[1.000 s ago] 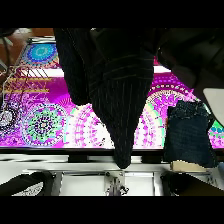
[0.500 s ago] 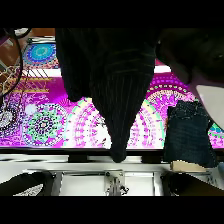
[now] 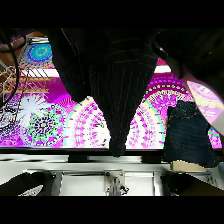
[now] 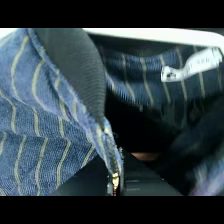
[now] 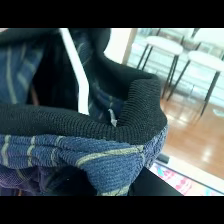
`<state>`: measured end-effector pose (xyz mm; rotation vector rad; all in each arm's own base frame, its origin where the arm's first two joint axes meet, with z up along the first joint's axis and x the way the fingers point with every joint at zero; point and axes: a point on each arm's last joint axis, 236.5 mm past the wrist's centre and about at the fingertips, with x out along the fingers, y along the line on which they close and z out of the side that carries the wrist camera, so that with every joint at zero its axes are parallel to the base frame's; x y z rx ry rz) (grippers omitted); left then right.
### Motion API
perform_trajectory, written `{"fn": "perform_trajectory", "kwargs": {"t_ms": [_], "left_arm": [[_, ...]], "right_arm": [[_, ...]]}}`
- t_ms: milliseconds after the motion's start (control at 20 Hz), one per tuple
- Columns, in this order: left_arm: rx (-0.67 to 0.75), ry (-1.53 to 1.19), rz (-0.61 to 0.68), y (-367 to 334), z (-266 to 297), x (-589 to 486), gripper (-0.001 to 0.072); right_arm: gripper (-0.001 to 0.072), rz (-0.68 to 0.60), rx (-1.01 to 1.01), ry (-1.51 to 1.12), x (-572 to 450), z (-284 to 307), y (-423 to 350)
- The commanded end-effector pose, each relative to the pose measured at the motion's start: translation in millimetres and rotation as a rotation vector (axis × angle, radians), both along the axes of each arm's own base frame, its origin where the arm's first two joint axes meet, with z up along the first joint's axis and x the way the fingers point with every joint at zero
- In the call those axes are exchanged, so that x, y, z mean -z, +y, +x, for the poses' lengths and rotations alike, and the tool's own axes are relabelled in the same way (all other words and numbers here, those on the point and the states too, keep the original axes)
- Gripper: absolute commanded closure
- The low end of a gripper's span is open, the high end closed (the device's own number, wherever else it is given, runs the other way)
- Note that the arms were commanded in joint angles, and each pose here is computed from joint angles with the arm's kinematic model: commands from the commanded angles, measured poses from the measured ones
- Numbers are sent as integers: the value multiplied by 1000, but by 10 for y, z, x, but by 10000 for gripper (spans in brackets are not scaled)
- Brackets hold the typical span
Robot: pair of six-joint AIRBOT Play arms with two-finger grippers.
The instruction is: Fold the shirts.
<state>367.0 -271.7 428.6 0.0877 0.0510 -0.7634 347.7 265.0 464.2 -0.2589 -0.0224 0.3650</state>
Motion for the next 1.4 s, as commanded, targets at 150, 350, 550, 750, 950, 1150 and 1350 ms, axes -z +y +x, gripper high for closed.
{"fn": "perform_trajectory", "kwargs": {"t_ms": [150,350,550,750,950,1150,1350], "left_arm": [[-173,60,125,479,208,252,647],[-175,8,97,470,206,106,188],[-176,-26,76,523,88,-51,149],[-178,-47,67,601,-60,-176,150],[-166,21,101,634,-174,-34,153],[-150,136,175,632,-219,295,154],[-156,263,176,520,-23,687,152]], "right_arm": [[604,39,10,-58,-189,-28,-75],[604,74,9,-76,-304,-91,-162],[604,51,47,-106,-349,-64,-242],[604,23,96,-151,-434,-48,-365],[604,46,173,-149,-495,-47,-662],[604,90,201,-207,-728,-119,-948],[604,175,146,-272,-982,-281,-993]]}}
